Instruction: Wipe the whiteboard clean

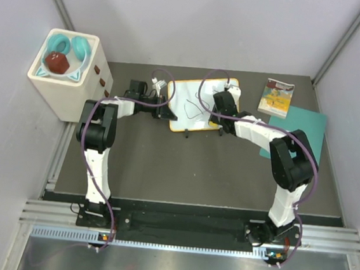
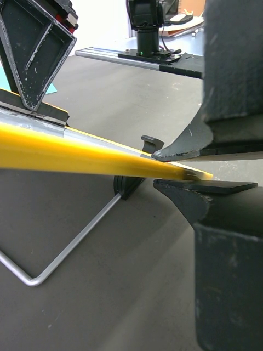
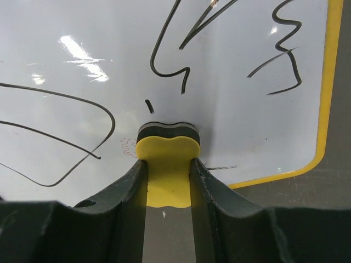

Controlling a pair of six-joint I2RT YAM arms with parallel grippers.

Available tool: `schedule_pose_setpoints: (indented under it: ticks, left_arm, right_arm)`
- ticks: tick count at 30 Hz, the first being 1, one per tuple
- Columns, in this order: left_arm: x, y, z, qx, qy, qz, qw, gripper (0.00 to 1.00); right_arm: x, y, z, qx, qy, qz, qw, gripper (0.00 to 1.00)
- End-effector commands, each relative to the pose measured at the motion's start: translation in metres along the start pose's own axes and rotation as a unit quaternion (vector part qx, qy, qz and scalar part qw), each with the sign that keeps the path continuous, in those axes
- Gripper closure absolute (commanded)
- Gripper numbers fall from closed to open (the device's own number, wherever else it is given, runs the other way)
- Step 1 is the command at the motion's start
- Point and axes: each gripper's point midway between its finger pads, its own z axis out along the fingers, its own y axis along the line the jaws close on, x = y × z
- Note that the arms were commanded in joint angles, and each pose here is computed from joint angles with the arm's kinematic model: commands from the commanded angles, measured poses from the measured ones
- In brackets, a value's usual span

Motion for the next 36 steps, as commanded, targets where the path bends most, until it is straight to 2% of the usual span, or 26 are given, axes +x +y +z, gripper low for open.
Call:
schedule_pose_setpoints:
  ticks: [1, 7, 14, 20, 29, 36]
  left_arm:
    - [0.033, 0.066, 0.000, -0.147, 0.020, -0.041, 0.988, 1.00]
    - [0.034, 0.066, 0.000, -0.149, 0.020, -0.041, 0.988, 1.00]
    - [0.034, 0.065, 0.000, -0.151, 0.020, -0.038, 0.988, 1.00]
    - [0.035, 0.065, 0.000, -0.153, 0.020, -0.036, 0.987, 1.00]
    - [0.035, 0.064, 0.002, -0.155, 0.022, -0.031, 0.987, 1.00]
    - [0.036, 0.063, 0.003, -0.159, 0.025, -0.027, 0.987, 1.00]
  right_arm:
    - [0.028, -0.045, 0.014, 0.055, 0.051, 0.022, 0.997, 1.00]
    - [0.013, -0.073, 0.023, 0.067, 0.050, 0.059, 0.995, 1.00]
    - [-0.020, -0.071, 0.019, 0.066, 0.022, 0.058, 0.996, 1.00]
    - [-0.056, -0.060, 0.009, 0.059, -0.009, 0.058, 0.997, 1.00]
    - [-0.083, -0.028, 0.012, 0.008, -0.016, 0.051, 0.999, 1.00]
    - [-0.075, 0.010, 0.027, -0.030, 0.010, 0.011, 0.999, 1.00]
